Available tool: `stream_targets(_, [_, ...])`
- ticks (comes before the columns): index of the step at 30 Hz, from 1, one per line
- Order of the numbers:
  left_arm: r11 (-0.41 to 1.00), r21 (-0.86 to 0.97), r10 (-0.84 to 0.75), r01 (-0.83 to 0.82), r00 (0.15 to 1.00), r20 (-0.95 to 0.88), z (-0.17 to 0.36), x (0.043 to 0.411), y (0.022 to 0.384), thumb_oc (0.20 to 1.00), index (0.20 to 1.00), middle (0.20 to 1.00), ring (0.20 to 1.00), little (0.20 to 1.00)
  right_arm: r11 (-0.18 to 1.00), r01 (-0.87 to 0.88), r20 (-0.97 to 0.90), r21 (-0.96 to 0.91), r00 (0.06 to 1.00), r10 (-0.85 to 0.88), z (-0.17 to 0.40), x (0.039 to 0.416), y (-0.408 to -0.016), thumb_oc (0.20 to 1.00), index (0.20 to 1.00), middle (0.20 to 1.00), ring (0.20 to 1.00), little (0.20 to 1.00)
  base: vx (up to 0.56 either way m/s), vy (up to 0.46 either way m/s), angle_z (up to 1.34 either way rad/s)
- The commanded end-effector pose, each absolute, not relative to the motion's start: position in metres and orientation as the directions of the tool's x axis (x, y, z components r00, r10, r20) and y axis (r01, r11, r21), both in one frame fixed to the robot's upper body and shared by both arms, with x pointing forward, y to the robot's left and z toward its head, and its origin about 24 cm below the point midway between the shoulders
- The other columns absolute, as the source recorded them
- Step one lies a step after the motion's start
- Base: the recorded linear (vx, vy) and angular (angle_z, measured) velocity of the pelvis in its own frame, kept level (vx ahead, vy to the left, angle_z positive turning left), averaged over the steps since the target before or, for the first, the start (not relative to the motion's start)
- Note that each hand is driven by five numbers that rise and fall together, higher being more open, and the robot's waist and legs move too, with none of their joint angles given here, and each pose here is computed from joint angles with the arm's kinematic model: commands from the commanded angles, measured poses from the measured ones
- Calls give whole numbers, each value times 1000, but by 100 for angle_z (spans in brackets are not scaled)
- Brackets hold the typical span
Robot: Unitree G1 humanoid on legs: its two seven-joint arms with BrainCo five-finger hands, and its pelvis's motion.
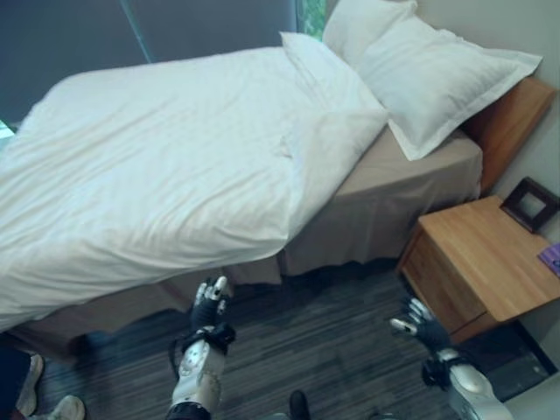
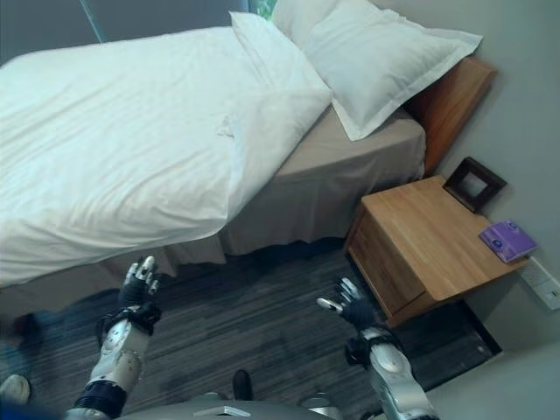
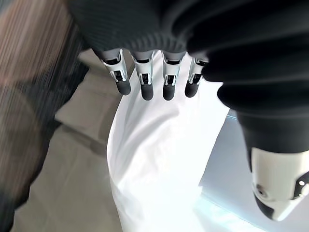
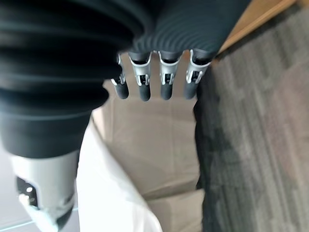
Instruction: Making the bed.
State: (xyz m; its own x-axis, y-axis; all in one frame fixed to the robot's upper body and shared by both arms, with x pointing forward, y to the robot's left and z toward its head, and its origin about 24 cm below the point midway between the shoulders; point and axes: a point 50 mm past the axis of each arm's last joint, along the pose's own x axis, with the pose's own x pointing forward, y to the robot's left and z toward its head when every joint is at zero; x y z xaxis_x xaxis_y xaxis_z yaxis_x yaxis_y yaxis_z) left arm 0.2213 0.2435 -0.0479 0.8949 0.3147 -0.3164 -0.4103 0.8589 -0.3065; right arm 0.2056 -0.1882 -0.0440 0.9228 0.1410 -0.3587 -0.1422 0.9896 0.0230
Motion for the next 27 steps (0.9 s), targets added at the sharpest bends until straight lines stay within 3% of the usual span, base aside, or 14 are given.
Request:
stream_targets(1, [923,-214,294,-318,946,-139,-10,244,251,1000,1000,1000,1000,1000,978,-210,-178,8,962,208,-10,233,-174,1000,1000,1000,1000,1000,125,169,-81])
stream_targets(3, [939,-155,288,-306,949,-128,-7,245,256,1000,1000,1000,1000,1000,971,-237,-161,-6,959,233,-6,234,-170,1000,1000,1000,1000,1000,204,247,-21])
stream_targets(10, [934,-221,261,-281,959,-115,-4,255,246,1000,1000,1000,1000,1000,970,-240,-215,-30,949,229,-16,224,-174,1000,1000,1000,1000,1000,191,88,14])
stream_targets(22, [906,-275,251,-322,932,-263,-40,231,231,1000,1000,1000,1000,1000,966,-248,-221,-76,949,227,-15,225,-179,1000,1000,1000,1000,1000,60,-26,3])
stream_targets(23, [910,-203,314,-363,920,-236,-31,219,263,1000,1000,1000,1000,1000,990,135,-238,33,963,-123,-22,217,-242,1000,1000,1000,1000,1000,22,-70,-3])
stream_targets(27, [860,-265,382,-436,894,-233,-31,216,271,1000,1000,1000,1000,1000,997,78,-258,-19,963,-81,-23,220,-240,1000,1000,1000,1000,1000,-45,-92,-4])
